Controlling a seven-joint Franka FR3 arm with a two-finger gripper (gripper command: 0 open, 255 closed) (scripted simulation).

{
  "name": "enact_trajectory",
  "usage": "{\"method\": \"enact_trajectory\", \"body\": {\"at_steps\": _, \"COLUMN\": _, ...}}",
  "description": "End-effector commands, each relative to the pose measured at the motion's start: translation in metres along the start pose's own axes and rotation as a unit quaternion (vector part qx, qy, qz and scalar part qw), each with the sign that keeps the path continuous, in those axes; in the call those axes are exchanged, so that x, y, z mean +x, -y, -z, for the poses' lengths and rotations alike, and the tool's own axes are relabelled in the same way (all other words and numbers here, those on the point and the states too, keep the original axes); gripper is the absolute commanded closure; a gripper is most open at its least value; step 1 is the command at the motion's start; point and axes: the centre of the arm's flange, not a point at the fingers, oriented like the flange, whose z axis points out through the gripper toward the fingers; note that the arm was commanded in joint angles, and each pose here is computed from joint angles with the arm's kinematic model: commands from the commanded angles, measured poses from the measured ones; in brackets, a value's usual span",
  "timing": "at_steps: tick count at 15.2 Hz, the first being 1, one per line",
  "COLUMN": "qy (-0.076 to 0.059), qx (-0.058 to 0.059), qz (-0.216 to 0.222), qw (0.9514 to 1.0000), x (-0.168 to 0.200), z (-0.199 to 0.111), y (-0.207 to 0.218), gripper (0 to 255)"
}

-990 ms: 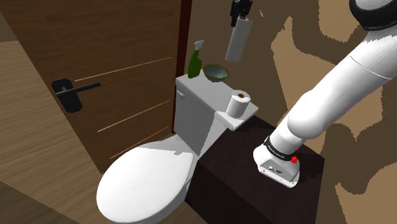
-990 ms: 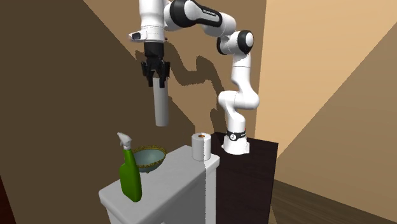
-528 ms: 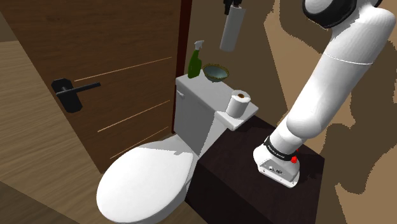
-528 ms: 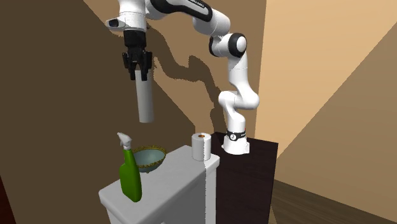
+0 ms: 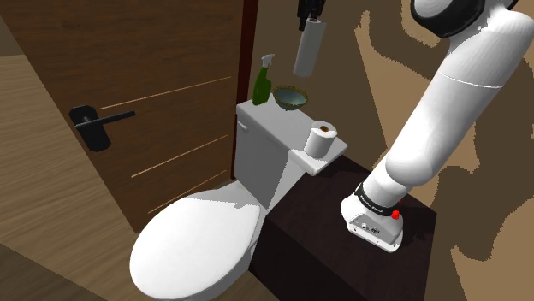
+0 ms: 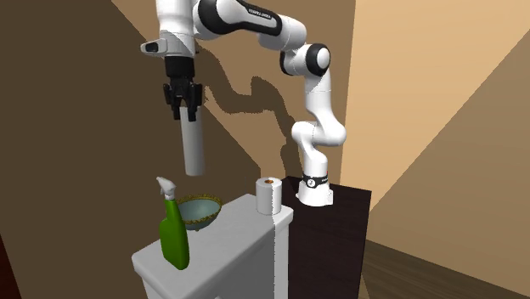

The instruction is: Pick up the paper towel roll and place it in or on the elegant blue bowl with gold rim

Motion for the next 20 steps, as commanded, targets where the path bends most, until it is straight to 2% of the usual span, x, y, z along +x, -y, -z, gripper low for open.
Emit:
{"method": "enact_trajectory", "body": {"at_steps": 1, "qy": 0.0, "qx": 0.0, "qz": 0.0, "qw": 1.0, "x": 0.0, "z": -0.011, "y": 0.001, "gripper": 255}}
{"method": "enact_trajectory", "body": {"at_steps": 18, "qy": 0.0, "qx": 0.0, "qz": 0.0, "qw": 1.0, "x": 0.001, "z": -0.1, "y": 0.002, "gripper": 255}}
{"method": "enact_trajectory", "body": {"at_steps": 20, "qy": 0.0, "qx": 0.0, "qz": 0.0, "qw": 1.0, "x": 0.001, "z": -0.103, "y": 0.002, "gripper": 255}}
